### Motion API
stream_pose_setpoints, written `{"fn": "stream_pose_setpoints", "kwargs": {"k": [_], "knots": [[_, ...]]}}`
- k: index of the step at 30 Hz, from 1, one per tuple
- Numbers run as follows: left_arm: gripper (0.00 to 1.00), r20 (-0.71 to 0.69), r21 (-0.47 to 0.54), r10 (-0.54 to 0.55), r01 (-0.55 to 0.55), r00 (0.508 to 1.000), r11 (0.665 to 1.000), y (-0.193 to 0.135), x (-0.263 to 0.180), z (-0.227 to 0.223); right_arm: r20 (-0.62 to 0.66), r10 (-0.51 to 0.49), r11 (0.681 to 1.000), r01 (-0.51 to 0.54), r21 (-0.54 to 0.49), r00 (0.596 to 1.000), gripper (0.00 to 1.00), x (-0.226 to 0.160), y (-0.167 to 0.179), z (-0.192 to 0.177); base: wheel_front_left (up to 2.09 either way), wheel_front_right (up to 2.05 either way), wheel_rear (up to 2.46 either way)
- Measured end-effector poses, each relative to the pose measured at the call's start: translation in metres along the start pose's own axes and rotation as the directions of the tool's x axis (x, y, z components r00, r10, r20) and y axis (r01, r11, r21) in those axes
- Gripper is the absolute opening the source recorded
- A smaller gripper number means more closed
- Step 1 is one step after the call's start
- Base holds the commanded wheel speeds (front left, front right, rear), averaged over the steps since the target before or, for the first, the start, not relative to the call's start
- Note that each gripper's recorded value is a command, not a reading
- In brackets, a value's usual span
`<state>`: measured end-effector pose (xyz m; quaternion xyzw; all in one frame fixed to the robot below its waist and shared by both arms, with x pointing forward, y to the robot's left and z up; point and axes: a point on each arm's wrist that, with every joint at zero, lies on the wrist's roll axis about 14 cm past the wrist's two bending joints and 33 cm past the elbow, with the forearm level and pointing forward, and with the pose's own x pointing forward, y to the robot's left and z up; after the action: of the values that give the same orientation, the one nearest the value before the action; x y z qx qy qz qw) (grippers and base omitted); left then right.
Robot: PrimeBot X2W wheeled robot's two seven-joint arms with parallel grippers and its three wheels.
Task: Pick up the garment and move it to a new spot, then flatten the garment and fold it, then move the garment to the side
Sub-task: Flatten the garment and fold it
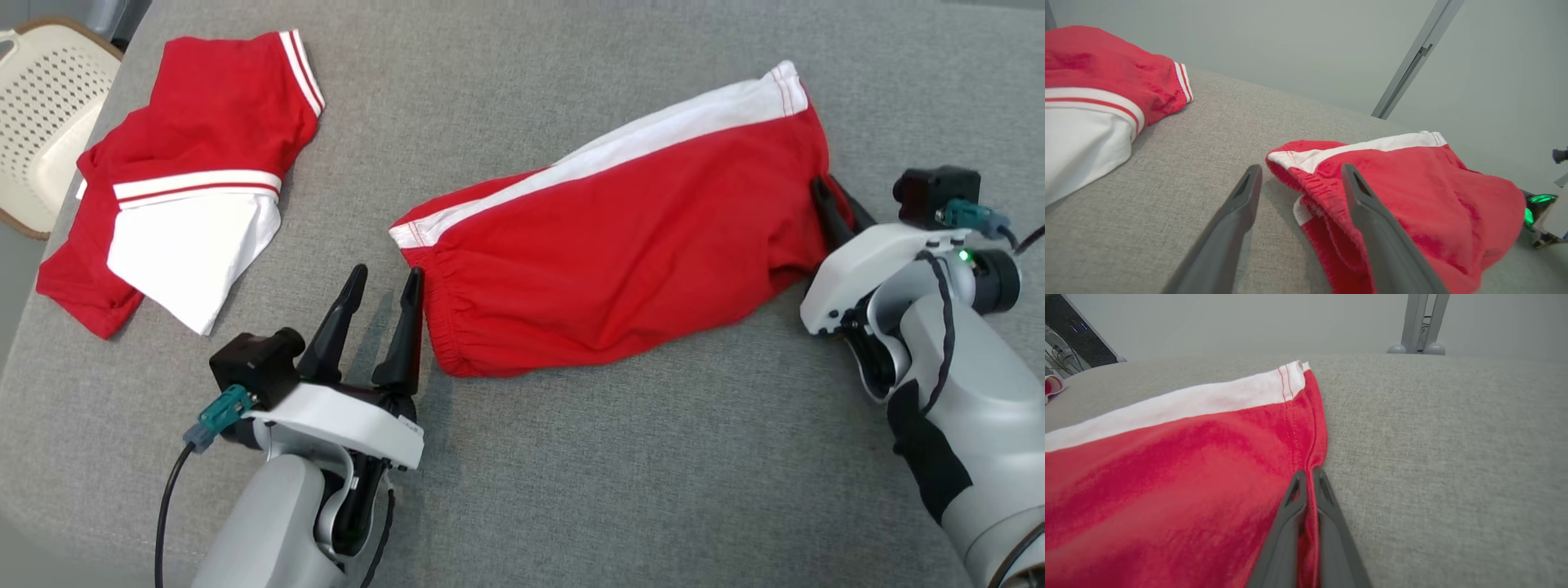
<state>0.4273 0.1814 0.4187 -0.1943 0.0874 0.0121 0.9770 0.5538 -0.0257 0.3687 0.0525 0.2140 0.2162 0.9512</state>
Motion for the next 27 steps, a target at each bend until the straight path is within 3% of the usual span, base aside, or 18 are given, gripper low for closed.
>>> {"fn": "stream_pose_setpoints", "kwargs": {"k": [8,18,23,27], "knots": [[1.0,-0.011,0.027,-0.013,0.014,1.0,1.0,-0.006,-0.016,-0.004,0.043,-0.062,0.994,0.058,0.094,0.997,0.0,-0.037,-0.01,-0.002,0.0,0.0,0.0],[1.0,-0.039,0.063,-0.064,0.067,0.997,0.996,-0.024,-0.03,-0.016,0.079,-0.192,0.964,0.173,0.202,0.978,0.0,-0.097,-0.046,-0.012,0.0,0.0,0.0],[1.0,-0.044,0.068,-0.081,0.084,0.996,0.994,-0.029,-0.032,-0.018,0.143,-0.235,0.958,0.204,0.201,0.961,0.0,-0.115,-0.063,0.003,0.0,0.0,0.0],[1.0,-0.047,0.07,-0.084,0.088,0.995,0.994,-0.031,-0.034,-0.019,0.227,-0.193,0.975,0.159,0.158,0.955,0.0,-0.113,-0.049,0.031,0.0,0.0,0.0]]}}
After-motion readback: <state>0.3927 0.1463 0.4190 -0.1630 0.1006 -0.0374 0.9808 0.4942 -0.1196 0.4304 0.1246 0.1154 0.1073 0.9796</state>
